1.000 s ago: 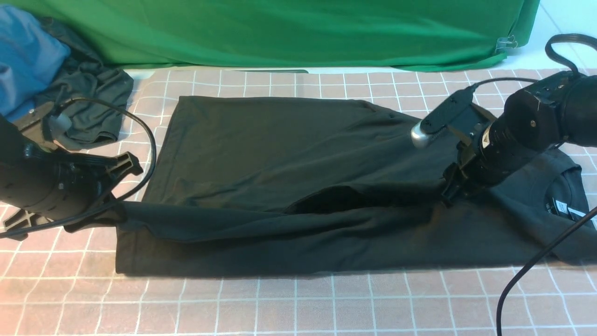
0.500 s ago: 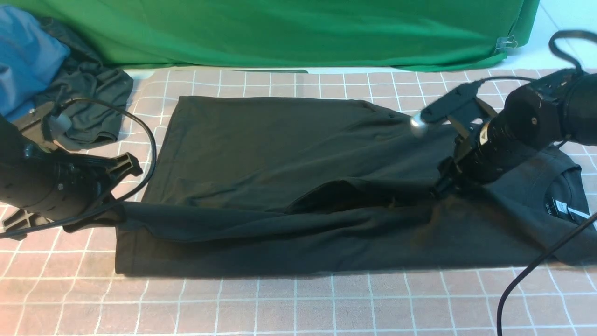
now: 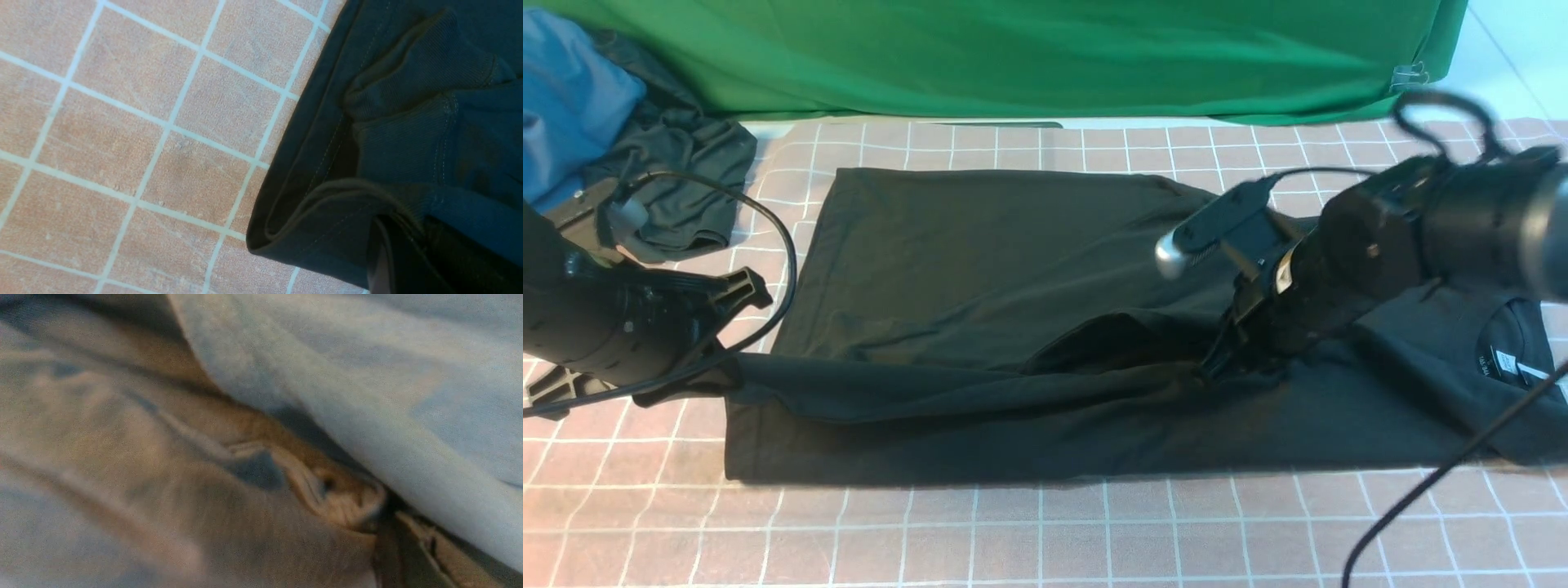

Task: Fold a long-sleeved shirt over a pink coffee tablecloth.
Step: 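Fold the black garment in half by bringing its near edge over to the far edge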

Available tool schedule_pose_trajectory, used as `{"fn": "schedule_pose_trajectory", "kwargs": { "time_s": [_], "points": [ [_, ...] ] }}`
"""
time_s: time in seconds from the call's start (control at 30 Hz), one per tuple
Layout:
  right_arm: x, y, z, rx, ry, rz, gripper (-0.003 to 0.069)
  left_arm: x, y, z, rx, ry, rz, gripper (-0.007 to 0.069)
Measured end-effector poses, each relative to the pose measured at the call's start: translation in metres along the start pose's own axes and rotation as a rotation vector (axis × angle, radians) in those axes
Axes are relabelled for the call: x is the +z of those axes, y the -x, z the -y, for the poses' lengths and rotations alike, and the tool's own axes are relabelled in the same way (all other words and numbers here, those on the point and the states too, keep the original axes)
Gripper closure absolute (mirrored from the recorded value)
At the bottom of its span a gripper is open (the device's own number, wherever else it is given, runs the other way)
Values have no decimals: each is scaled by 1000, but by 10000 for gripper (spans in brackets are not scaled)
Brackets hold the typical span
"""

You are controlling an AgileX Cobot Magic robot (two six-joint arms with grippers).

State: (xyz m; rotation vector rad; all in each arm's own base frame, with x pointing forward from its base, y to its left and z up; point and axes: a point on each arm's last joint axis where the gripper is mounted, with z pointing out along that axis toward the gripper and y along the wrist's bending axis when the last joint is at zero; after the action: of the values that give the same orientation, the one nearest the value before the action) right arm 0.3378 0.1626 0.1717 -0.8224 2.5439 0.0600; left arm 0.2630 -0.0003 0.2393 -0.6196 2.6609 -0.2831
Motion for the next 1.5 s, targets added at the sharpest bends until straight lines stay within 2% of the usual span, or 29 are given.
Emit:
{"fn": "schedule_pose_trajectory", "kwargs": {
  "time_s": [0.1, 0.27, 0.4, 0.43, 0.57, 0.67, 0.73, 0.87, 1.1, 1.23, 1.3, 1.33, 1.4, 1.5],
  "points": [
    [12, 3, 7, 17, -15, 62, 619, 0, 0, 0, 0, -2, -1, 596],
    [8, 11, 37, 123, -63, 150, 615, 0, 0, 0, 0, -2, -1, 596],
    [-2, 13, 62, 185, -86, 87, 603, 0, 0, 0, 0, -1, -3, 596],
    [-7, 12, 66, 175, -80, 17, 591, 0, 0, 0, 0, -1, -3, 596],
    [-21, 9, 64, 126, -35, -133, 544, 0, 0, 0, 0, -1, -3, 596],
    [-28, 6, 56, 70, 21, -188, 461, 0, 0, 0, 0, -1, -3, 596],
    [-28, 6, 52, 29, 36, -197, 377, 0, 0, 0, 0, -1, -4, 596],
    [-20, 4, 50, 7, 37, -190, 292, 0, 0, 0, 0, -1, -4, 596],
    [8, -2, 52, -22, 22, -220, 266, 0, 0, 0, -2, -1, -5, 596],
    [14, -3, 53, -28, 16, -215, 295, 0, 0, 0, -1, -1, -5, 596],
    [14, -2, 53, -34, 9, -207, 388, 0, 0, 0, -1, -1, -5, 596],
    [14, -1, 54, -44, 1, -204, 487, 0, 0, 0, -1, -1, -5, 596],
    [14, -2, 55, -61, -12, -207, 579, 0, 0, 0, -1, -1, -5, 596],
    [11, -2, 58, -70, -30, -235, 618, 0, 0, 0, -1, -1, -5, 596]
  ]
}}
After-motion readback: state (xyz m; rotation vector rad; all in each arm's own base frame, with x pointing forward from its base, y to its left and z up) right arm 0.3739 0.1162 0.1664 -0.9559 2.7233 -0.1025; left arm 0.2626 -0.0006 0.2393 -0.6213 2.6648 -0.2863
